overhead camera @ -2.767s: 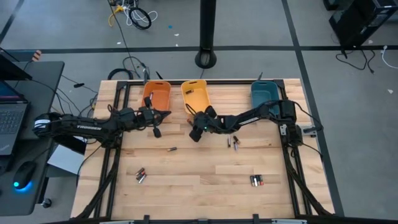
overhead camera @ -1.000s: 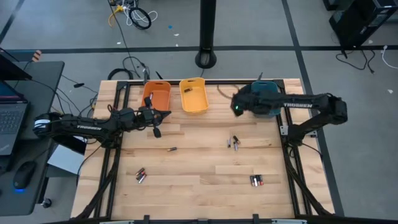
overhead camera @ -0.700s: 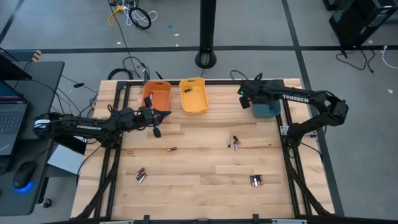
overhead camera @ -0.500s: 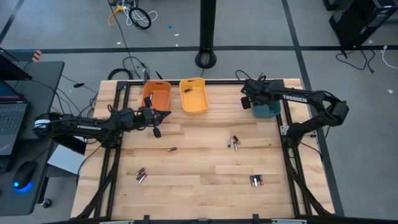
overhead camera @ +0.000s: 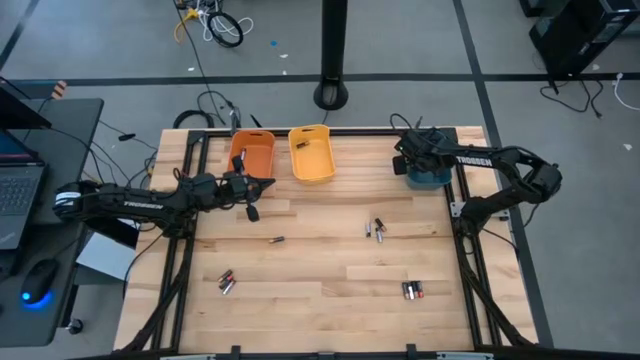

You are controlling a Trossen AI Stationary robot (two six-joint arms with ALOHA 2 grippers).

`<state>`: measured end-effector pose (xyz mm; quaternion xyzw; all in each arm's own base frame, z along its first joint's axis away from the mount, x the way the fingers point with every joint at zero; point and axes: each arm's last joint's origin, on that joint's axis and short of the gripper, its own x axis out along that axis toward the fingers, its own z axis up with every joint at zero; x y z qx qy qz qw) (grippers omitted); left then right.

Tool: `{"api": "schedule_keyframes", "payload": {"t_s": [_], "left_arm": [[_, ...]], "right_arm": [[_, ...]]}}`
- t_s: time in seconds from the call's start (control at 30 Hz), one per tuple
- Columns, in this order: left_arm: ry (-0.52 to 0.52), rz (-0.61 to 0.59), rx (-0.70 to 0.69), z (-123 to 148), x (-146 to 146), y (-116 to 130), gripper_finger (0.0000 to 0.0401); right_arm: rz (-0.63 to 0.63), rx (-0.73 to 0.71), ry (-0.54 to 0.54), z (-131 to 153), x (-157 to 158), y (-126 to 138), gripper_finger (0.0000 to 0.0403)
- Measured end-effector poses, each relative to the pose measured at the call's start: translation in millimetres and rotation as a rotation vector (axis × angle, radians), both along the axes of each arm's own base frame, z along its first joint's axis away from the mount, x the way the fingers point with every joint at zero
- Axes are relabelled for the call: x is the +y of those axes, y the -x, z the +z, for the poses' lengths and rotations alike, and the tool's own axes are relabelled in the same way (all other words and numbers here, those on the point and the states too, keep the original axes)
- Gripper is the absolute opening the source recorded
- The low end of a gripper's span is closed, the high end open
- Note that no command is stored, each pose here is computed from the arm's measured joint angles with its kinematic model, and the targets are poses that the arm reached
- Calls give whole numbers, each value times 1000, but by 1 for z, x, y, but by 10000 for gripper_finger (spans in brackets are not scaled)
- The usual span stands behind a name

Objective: Sort batteries
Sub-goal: Put the orange battery into the blue bin, then adjust the yellow bin

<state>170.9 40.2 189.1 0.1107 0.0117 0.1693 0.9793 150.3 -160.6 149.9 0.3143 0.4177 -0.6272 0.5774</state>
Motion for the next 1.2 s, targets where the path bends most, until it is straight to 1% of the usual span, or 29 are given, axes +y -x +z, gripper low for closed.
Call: {"api": "schedule_keyframes", "payload": {"t_s": [0.3,0.33,0.47,0.57,0.67,0.73,0.83,0.9,0.97,1.03,1.07,1.13,1.2], "left_arm": [[1,0,0,0,0,0,10],[1,0,0,0,0,0,10],[2,0,-1,0,0,0,10],[2,0,0,0,0,0,10],[4,0,-1,0,0,0,10],[4,0,-1,0,0,0,10],[6,2,-1,0,0,0,10],[21,5,3,-1,0,0,10],[30,9,12,-2,0,0,10],[34,13,17,-3,0,0,10],[34,14,15,-3,0,0,10],[34,26,14,-2,1,0,10],[51,40,14,-3,1,0,10]], "right_arm": [[-9,-31,2,-13,-1,8,63],[-7,-29,1,-13,0,8,69],[17,-40,-53,-10,0,7,121],[30,-24,-72,-3,-1,5,159],[54,8,-93,7,-4,3,179],[69,37,-102,17,-7,1,181],[119,41,-85,36,-11,-9,160],[198,3,-51,48,-13,-21,128],[306,-80,8,58,-15,-37,86],[451,-212,82,67,-16,-56,36],[526,-274,119,72,-15,-65,19],[651,-389,200,78,-14,-84,13],[750,-462,223,76,-13,-99,16]]}}
